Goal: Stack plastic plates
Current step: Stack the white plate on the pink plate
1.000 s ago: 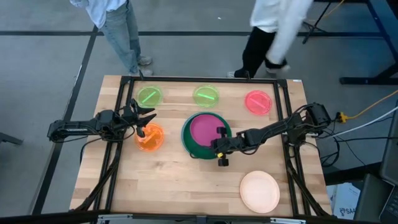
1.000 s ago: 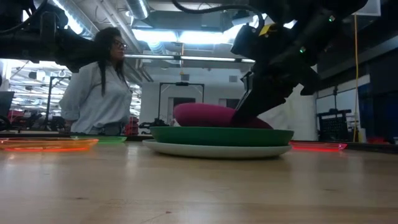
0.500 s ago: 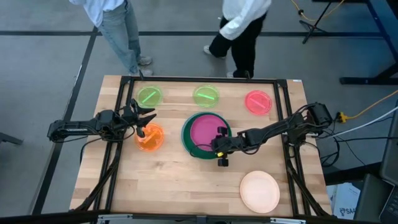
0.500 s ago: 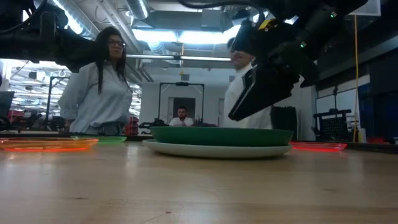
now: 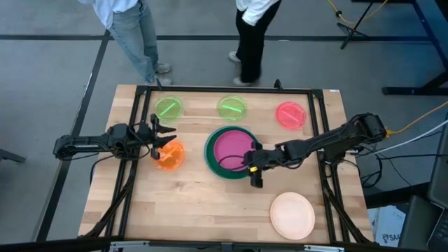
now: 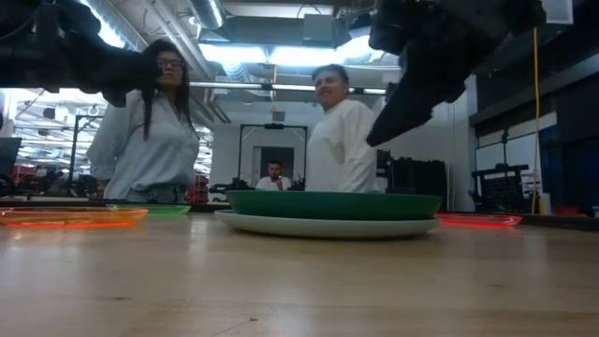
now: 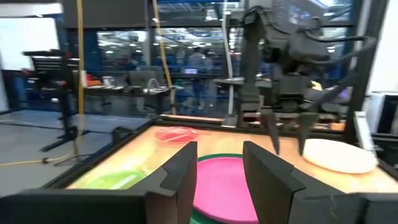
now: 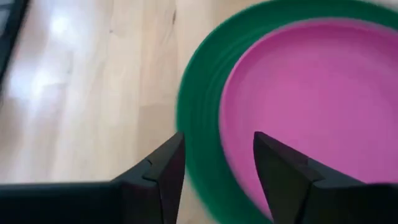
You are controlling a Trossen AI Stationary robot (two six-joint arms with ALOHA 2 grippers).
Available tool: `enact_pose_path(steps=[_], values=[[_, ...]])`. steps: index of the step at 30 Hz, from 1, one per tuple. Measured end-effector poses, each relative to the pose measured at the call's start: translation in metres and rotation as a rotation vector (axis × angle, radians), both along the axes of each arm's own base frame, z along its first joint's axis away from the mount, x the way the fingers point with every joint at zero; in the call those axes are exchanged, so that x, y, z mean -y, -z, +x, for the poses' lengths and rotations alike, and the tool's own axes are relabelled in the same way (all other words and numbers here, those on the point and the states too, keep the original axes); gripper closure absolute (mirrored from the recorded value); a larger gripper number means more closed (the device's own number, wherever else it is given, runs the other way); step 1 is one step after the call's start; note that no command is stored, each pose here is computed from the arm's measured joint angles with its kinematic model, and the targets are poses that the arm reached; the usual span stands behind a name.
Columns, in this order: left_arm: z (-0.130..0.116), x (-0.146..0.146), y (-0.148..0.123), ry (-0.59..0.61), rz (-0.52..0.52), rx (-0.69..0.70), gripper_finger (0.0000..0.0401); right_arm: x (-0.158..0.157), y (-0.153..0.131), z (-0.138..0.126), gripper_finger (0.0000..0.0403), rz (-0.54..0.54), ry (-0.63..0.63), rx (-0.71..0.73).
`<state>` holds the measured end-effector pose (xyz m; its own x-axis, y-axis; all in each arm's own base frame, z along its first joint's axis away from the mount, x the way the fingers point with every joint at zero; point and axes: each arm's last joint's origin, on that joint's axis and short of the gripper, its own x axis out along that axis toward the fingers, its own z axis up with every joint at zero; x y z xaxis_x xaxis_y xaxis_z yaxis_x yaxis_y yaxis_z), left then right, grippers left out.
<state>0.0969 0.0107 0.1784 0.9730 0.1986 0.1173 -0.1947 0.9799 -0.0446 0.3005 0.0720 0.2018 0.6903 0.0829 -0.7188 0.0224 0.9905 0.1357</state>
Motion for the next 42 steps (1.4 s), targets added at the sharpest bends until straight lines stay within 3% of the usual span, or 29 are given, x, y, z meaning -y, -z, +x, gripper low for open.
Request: enact_pose_path(steps=[8, 18, 32, 42], values=[[0.006, 0.002, 0.001, 0.094, -0.064, -0.013, 0.0278, -0.029, -0.006, -0.022, 0.0226, 0.110, 0.027, -0.085], [0.018, 0.006, -0.007, 0.158, -0.025, 0.053, 0.0278, -0.075, 0.004, -0.060, 0.0226, 0.195, 0.118, -0.283], [0.023, 0.005, -0.001, 0.112, -0.066, -0.006, 0.0278, -0.097, 0.017, -0.112, 0.0227, 0.028, 0.112, -0.571], [0.023, 0.005, -0.001, 0.113, -0.066, -0.007, 0.0278, -0.090, 0.041, -0.121, 0.0227, 0.050, 0.093, -0.625]])
